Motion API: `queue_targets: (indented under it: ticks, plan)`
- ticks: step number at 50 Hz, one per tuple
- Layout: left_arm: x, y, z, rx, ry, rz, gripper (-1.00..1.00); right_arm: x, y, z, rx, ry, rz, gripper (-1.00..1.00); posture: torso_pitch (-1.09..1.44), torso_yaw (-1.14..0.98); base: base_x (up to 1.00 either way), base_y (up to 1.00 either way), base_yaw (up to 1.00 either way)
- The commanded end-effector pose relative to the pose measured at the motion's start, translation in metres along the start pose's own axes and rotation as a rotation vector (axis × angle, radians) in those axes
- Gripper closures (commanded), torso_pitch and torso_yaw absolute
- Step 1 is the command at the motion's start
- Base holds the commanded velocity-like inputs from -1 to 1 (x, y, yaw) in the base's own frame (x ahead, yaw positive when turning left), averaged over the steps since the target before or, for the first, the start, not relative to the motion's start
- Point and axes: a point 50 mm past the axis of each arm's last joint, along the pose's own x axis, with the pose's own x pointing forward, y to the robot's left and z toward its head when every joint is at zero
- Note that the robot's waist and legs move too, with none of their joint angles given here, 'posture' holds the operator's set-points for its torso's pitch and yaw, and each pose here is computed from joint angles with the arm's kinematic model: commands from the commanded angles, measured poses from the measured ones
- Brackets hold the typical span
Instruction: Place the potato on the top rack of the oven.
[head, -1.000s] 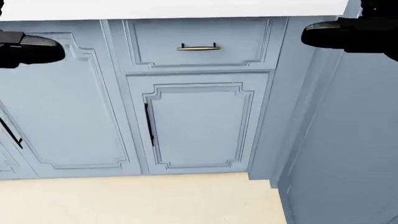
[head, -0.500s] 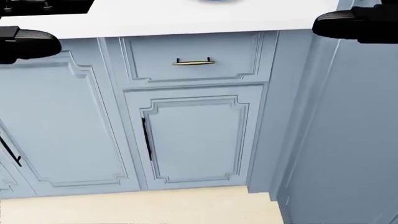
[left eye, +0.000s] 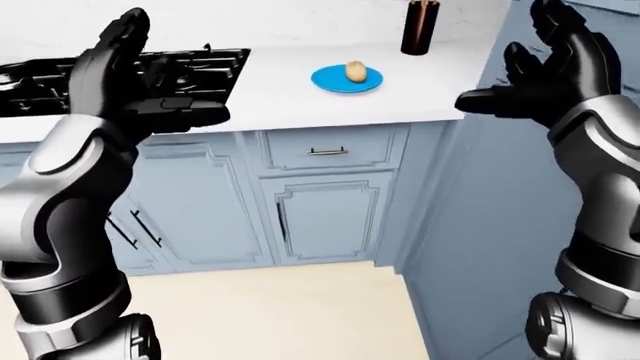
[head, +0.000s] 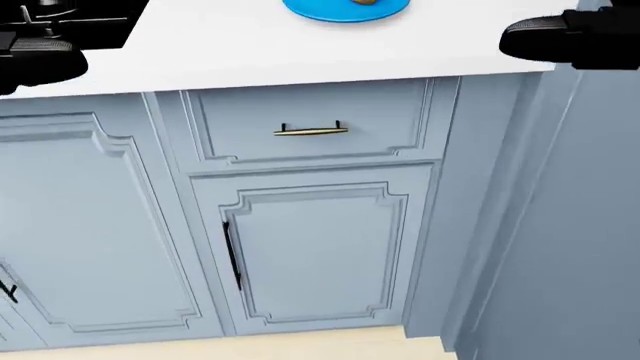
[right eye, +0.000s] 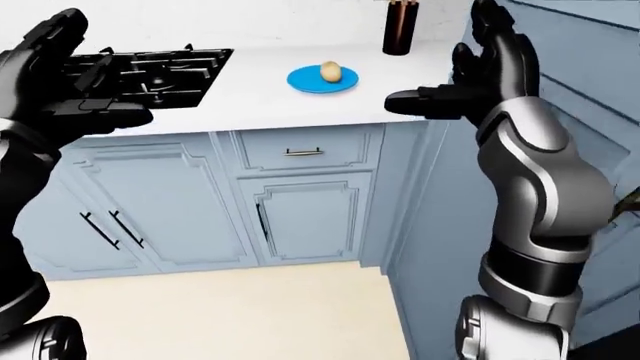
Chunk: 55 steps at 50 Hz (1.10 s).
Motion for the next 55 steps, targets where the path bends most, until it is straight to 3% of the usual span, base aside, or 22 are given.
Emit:
queue_targets:
  ticks: [1,5,6,7,8,13,16,17,28,33,55]
  plan:
    - [-0.0020,0.0014,0.0133,0.003,-0.064,0.010,-1.00,-0.0022,0.0020,0.0159,-0.005,-0.074,0.012,-1.00,0.00,0.00,0.48,0.00,0.00]
    - [-0.0014,0.0010,0.0116,0.001,-0.062,0.008,-1.00,-0.0025,0.0022,0.0158,-0.005,-0.072,0.015,-1.00,0.00,0.00,0.47,0.00,0.00]
    - [0.0001,0.0034,0.0075,0.036,-0.045,0.033,-1.00,-0.0026,0.0028,0.0163,-0.007,-0.071,0.019,-1.00,0.00,0.00,0.48,0.00,0.00]
    - [-0.0002,0.0030,0.0084,-0.026,-0.043,0.015,-1.00,-0.0023,0.0025,0.0161,-0.008,-0.070,0.018,-1.00,0.00,0.00,0.48,0.00,0.00]
    - [0.0002,0.0042,0.0071,-0.002,-0.044,0.023,-1.00,-0.0023,0.0022,0.0166,-0.006,-0.070,0.016,-1.00,0.00,0.00,0.47,0.00,0.00]
    - [-0.0010,0.0040,0.0084,-0.029,-0.053,0.009,-1.00,-0.0015,0.0023,0.0153,-0.007,-0.070,0.015,-1.00,0.00,0.00,0.47,0.00,0.00]
    - [0.0002,0.0045,0.0066,-0.010,-0.048,0.020,-1.00,-0.0016,0.0028,0.0143,-0.015,-0.067,0.014,-1.00,0.00,0.00,0.47,0.00,0.00]
    - [0.0000,0.0043,0.0067,0.025,-0.051,0.026,-1.00,-0.0011,0.0030,0.0137,-0.012,-0.065,0.017,-1.00,0.00,0.00,0.47,0.00,0.00]
    - [-0.0022,0.0057,0.0132,-0.015,-0.070,0.019,-1.00,-0.0004,0.0016,0.0150,-0.019,-0.071,0.000,-1.00,0.00,0.00,0.39,0.00,0.00]
    - [-0.0010,0.0086,0.0132,0.005,-0.077,0.045,-1.00,-0.0004,0.0018,0.0150,-0.018,-0.072,0.004,-1.00,0.00,0.00,0.30,0.00,0.00]
    - [-0.0013,0.0074,0.0122,-0.010,-0.068,0.031,-1.00,0.0015,0.0007,0.0134,-0.047,-0.078,-0.015,-1.00,0.00,0.00,0.19,0.00,0.00]
